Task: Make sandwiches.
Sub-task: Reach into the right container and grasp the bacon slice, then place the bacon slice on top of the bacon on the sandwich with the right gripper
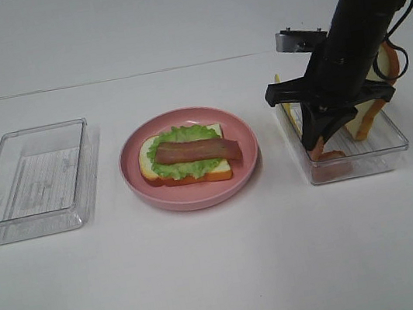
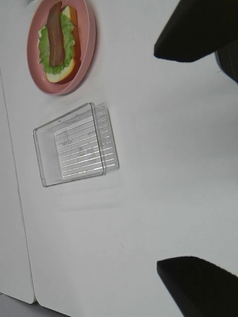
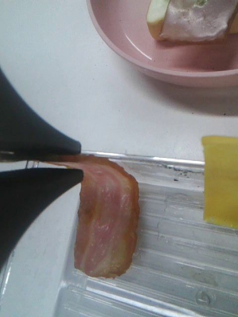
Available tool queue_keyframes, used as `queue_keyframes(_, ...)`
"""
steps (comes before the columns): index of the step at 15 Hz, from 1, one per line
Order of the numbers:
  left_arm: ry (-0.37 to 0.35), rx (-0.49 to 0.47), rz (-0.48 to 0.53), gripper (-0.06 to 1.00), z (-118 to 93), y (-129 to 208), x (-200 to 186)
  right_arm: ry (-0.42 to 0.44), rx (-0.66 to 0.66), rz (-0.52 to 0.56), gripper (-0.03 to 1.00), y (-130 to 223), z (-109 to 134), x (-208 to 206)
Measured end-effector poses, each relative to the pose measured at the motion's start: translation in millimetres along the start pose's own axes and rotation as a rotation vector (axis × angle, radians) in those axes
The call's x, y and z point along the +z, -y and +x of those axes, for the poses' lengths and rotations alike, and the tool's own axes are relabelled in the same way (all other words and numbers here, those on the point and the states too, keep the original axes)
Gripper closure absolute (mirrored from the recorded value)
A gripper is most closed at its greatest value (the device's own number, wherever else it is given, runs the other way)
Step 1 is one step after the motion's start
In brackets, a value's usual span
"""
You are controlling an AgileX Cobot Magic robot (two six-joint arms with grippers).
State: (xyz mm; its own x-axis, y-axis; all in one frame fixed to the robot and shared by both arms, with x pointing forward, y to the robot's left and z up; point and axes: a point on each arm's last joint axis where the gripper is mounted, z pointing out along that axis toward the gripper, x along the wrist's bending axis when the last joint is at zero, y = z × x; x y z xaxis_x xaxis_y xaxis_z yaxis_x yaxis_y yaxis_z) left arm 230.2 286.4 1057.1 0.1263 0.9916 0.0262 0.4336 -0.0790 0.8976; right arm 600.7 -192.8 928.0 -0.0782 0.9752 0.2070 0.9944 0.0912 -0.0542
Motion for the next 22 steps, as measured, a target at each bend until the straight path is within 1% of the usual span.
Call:
queue_keyframes(1, 0.000, 0.000, 0.000, -0.05, 0.0, 0.0, 0.0, -0.003, 0.002, 0.000, 0.95, 0.0, 0.2, 0.0)
queue_keyframes(4, 0.000, 0.000, 0.000, -0.05, 0.0, 0.0, 0.0, -0.031, 0.018, 0.008, 0.95, 0.7, 2.8, -0.1)
queue_keyframes(7, 0.000, 0.000, 0.000, -0.05, 0.0, 0.0, 0.0, -0.040, 0.018, 0.035, 0.95, 1.6, 4.6, -3.5)
queue_keyframes(11, 0.000, 0.000, 0.000, -0.05, 0.0, 0.0, 0.0, -0.055, 0.007, 0.045, 0.95, -7.9, 14.1, -33.8)
queue_keyframes(12, 0.000, -0.002, 0.000, -0.05, 0.0, 0.0, 0.0, -0.051, 0.013, 0.038, 0.95, -13.5, 19.0, -54.2)
queue_keyframes(13, 0.000, -0.002, 0.000, -0.05, 0.0, 0.0, 0.0, -0.052, 0.012, 0.028, 0.95, -15.5, 20.9, -59.8)
queue_keyframes(15, 0.000, -0.002, 0.000, -0.05, 0.0, 0.0, 0.0, -0.057, -0.008, -0.060, 0.95, -26.4, 29.9, -83.6)
queue_keyframes(17, 0.000, -0.002, 0.000, -0.05, 0.0, 0.0, 0.0, -0.069, -0.033, -0.131, 0.95, -30.1, 51.0, -101.9)
queue_keyframes(19, 0.000, -0.002, 0.000, -0.05, 0.0, 0.0, 0.0, -0.086, -0.088, -0.171, 0.95, -24.2, 84.4, -113.0)
queue_keyframes(21, 0.000, -0.002, 0.000, -0.05, 0.0, 0.0, 0.0, -0.100, -0.175, -0.177, 0.95, -11.3, 124.0, -113.4)
queue_keyframes(22, 0.000, -0.002, 0.000, -0.05, 0.0, 0.0, 0.0, -0.102, -0.184, -0.171, 0.95, -8.2, 130.9, -112.0)
